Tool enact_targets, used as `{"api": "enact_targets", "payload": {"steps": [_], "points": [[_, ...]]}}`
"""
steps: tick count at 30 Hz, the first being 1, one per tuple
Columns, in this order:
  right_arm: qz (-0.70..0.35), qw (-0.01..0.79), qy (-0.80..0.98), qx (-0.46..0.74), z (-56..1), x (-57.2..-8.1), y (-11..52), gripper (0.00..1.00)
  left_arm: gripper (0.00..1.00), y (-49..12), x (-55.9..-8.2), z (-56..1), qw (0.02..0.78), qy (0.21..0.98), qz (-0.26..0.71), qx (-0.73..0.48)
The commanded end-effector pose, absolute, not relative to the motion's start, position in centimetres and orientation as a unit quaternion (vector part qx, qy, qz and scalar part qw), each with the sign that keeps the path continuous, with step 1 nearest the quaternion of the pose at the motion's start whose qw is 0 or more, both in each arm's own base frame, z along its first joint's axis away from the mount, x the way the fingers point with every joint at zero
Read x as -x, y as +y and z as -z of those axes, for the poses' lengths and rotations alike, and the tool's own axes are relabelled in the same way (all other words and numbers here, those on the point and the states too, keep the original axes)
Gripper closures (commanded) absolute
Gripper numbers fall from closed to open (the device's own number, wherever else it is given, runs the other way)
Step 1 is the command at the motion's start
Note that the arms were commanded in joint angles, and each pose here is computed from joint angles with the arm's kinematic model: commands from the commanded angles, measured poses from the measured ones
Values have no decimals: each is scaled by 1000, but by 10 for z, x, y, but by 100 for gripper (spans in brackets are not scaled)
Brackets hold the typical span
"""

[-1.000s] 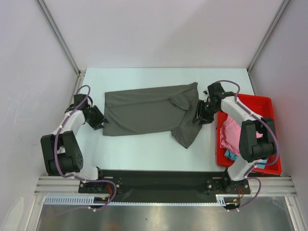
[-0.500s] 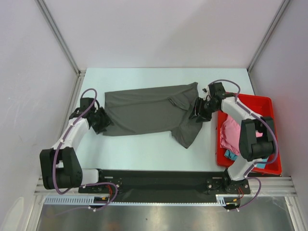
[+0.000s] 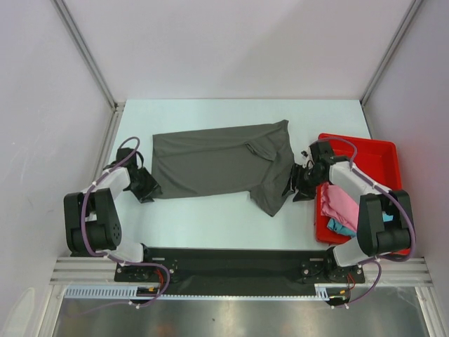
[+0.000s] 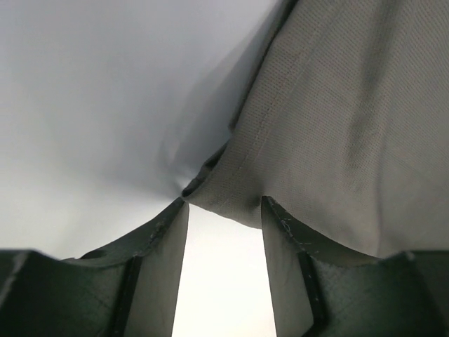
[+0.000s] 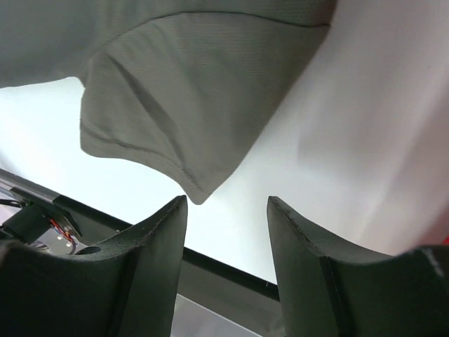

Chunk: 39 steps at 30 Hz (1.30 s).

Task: Fold and stack the t-shirts
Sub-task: Fold the tshirt

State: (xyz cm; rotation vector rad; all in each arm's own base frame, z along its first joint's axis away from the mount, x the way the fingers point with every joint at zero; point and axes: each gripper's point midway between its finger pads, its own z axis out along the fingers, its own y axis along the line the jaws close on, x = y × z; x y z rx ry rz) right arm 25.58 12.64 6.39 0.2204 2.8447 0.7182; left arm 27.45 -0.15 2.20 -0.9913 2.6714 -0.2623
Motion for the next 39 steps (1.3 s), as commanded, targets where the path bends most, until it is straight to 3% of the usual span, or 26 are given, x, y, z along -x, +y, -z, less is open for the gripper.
{"api": "enact_targets", "payload": {"steps": [1,9,19,24,31,34,37,38,39], "points": [[-242,127,958,-85,-66,-266,121,46,48,11,-283,-30,164,920,80,347],[-236,101,963,-86,-44,-280,135,50,51,8,-289,-18,156,918,94,352],[-182,107,971,-110,-33,-287,122,49,60,14,-282,-12,146,921,76,353],[-189,112,969,-112,-30,-294,127,49,59,15,-277,-12,144,920,76,356],[-192,103,969,-119,-19,-297,134,53,71,16,-279,-13,146,921,74,354],[-187,108,969,-123,-16,-299,133,60,78,18,-278,-14,150,919,73,357],[-178,103,970,-127,-14,-296,130,82,88,17,-275,-15,148,920,75,356],[-173,95,972,-125,-10,-288,127,96,91,18,-275,-17,150,918,75,359],[-170,95,973,-124,-11,-285,126,100,95,18,-273,-17,147,919,74,359]]}}
